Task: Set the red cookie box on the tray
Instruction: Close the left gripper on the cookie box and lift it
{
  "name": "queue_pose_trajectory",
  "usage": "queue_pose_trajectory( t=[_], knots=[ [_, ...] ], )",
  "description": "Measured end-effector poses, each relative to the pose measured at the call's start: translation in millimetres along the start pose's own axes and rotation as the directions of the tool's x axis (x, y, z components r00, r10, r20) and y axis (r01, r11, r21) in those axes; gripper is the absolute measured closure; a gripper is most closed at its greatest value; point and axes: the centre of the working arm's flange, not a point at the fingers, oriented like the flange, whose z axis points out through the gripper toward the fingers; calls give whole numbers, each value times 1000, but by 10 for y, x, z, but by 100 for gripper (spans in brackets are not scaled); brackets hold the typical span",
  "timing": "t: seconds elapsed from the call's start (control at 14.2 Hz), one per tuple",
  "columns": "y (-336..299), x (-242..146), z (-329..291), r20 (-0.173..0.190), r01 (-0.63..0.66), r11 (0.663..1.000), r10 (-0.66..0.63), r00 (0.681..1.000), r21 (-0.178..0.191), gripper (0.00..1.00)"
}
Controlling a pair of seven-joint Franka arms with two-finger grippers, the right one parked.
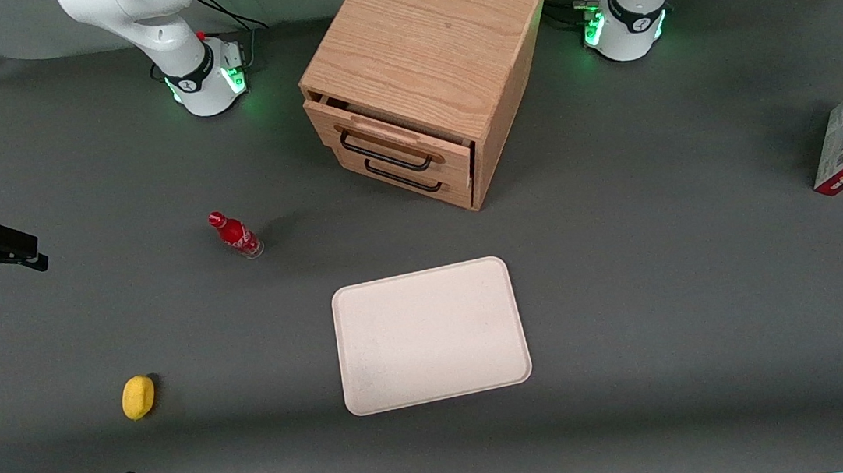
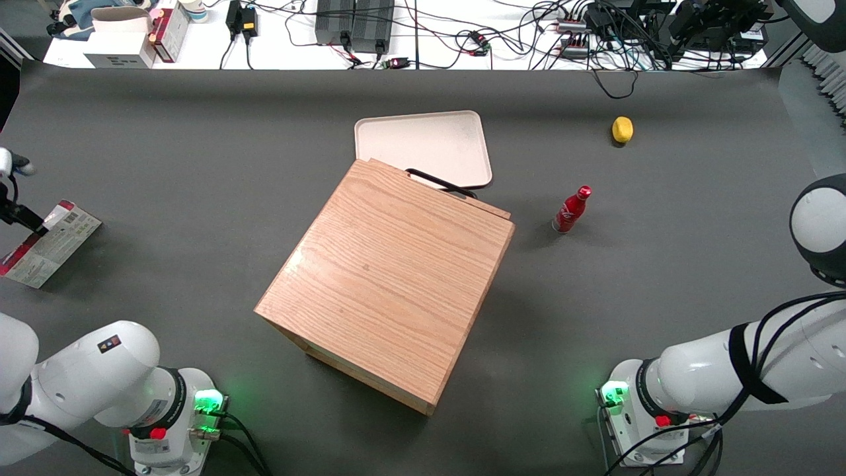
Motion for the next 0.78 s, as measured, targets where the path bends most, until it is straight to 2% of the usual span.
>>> queue_pose_trajectory(
  t=[0.49, 0.56, 0.78],
  knots=[
    [61, -20, 257, 1, -23, 1000, 23, 1000, -13, 2],
    [61, -19, 262, 1, -27, 1000, 27, 1000, -13, 9],
    [61, -18, 266, 1, -54, 998, 54, 999, -12, 44]
  ],
)
